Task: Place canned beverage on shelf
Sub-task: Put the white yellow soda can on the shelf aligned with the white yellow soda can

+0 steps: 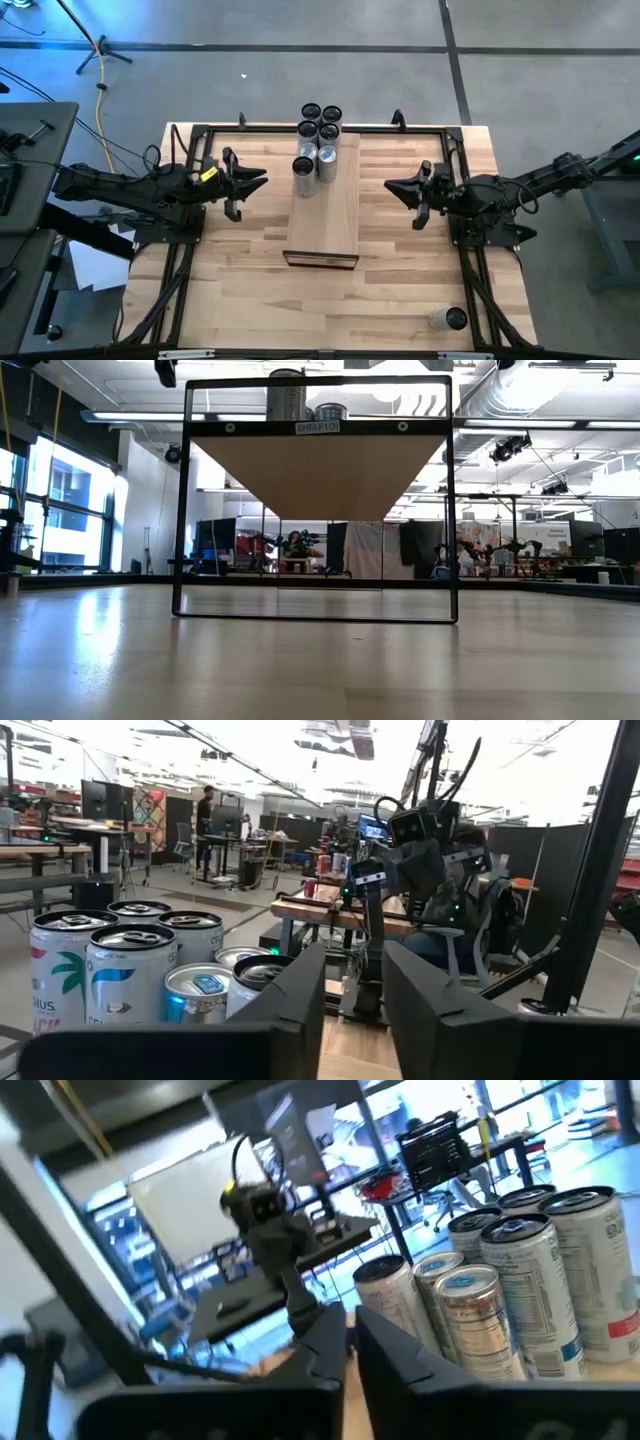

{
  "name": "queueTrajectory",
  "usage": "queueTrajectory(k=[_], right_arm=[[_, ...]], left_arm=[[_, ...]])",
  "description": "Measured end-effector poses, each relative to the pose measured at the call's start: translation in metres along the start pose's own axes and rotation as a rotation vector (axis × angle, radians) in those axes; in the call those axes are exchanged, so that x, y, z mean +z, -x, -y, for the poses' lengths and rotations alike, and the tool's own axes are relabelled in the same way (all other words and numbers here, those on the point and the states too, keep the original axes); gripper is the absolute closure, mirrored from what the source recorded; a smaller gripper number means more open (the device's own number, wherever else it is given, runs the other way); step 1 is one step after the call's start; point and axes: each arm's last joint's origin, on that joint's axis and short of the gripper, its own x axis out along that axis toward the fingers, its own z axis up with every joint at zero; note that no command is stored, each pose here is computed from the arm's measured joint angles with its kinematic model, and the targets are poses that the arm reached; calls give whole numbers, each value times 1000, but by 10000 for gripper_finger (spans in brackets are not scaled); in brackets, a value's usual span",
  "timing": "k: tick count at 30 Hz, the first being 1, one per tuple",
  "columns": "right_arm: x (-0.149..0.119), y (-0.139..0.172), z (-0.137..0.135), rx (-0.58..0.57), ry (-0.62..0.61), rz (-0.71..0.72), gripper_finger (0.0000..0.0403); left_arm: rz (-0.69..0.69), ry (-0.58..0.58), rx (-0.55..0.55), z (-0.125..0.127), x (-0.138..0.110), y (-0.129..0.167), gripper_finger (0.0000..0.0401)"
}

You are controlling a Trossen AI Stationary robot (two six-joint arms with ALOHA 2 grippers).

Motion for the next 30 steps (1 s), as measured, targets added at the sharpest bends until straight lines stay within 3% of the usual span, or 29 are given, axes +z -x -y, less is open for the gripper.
queueTrajectory(k=[4,12,16,20,26,30], right_arm=[[2,0,0,-16,-73,28,333],[4,-4,6,-84,-223,60,121],[4,-7,9,-91,-246,61,45],[4,-9,9,-30,-244,33,14],[4,-9,8,57,-288,-16,11],[18,-7,2,71,-318,-146,11]], left_arm=[[1,46,11,0,0,0,287],[3,193,31,-1,0,0,184],[-13,236,34,-1,-2,0,145],[-26,230,37,-1,-3,0,126],[-24,200,39,-1,-3,0,123],[-24,200,39,-1,-3,0,123]])
